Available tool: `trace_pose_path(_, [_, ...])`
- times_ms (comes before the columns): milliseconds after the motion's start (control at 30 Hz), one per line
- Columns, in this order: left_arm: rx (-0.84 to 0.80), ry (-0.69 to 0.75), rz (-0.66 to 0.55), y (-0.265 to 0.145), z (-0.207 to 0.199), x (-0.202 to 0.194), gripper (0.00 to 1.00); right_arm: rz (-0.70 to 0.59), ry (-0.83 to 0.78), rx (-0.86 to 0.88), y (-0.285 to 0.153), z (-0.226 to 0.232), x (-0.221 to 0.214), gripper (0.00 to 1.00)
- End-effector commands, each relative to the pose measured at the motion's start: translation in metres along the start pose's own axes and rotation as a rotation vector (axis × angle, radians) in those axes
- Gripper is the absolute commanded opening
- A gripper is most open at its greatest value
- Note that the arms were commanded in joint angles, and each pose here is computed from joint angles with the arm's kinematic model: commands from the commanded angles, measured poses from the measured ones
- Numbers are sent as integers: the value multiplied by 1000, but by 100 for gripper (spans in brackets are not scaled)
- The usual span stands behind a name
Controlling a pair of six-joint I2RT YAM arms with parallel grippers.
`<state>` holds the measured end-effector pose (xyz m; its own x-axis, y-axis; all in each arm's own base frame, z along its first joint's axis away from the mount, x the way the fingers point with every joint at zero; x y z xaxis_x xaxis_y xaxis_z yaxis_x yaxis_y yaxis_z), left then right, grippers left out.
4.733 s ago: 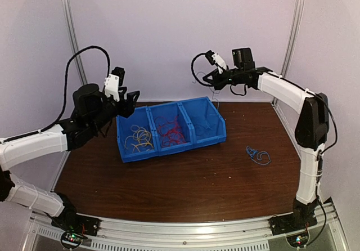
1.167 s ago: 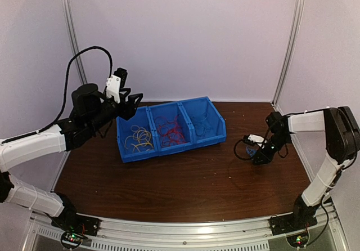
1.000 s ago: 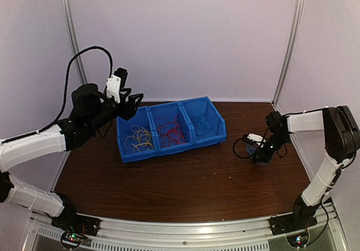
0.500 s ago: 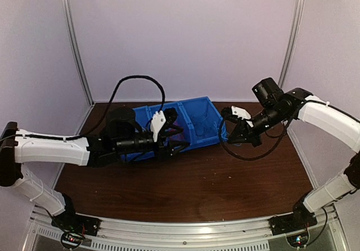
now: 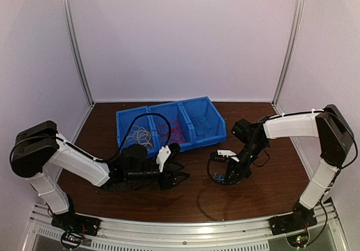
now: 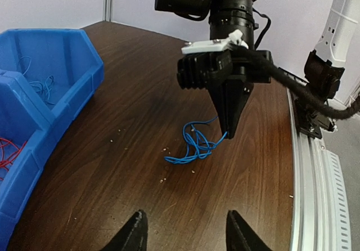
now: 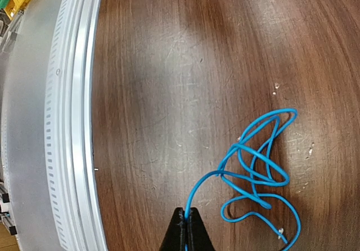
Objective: Untangle the cables
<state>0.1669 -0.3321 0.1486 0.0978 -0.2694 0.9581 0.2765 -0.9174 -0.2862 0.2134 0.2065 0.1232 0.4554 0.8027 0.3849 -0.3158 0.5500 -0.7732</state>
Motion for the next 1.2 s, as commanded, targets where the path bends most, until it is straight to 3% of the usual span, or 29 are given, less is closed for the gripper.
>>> trace_pose_path(0, [4,28,-157,9,-9,7,49,-92,-78,5,-13,11,14,0])
trace_pose_path(300, [51,173,-173,60,-3,-13,50,-98,-76,15,-14,18,7,0])
trace_pose_path(467, [73,250,-133,80,2,-23,44,-122,-90,25,-19,22,10,0])
trace_pose_path(600, [43,255,-126,92,1,-29,34,-126,-88,37,-19,22,12,0])
trace_pose_path(800, [61,244,-109,98,4,-37,30,-128,-86,44,-19,22,13,0])
trace_pose_path(1167, [103,293,-63,107,9,-43,34,-129,-79,62,-20,24,15,0])
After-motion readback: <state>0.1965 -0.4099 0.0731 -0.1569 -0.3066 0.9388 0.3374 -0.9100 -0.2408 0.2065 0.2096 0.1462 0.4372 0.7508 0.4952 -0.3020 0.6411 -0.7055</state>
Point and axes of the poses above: each gripper's point midway between its finger pads, its own y axis out along the fingers, its own z axis along the line the jaws close on, x = y × z, the point moved 8 cm from there along -y, back along the fingers, and after that the axes turned 11 degrees about y, right-handed, at the moved point
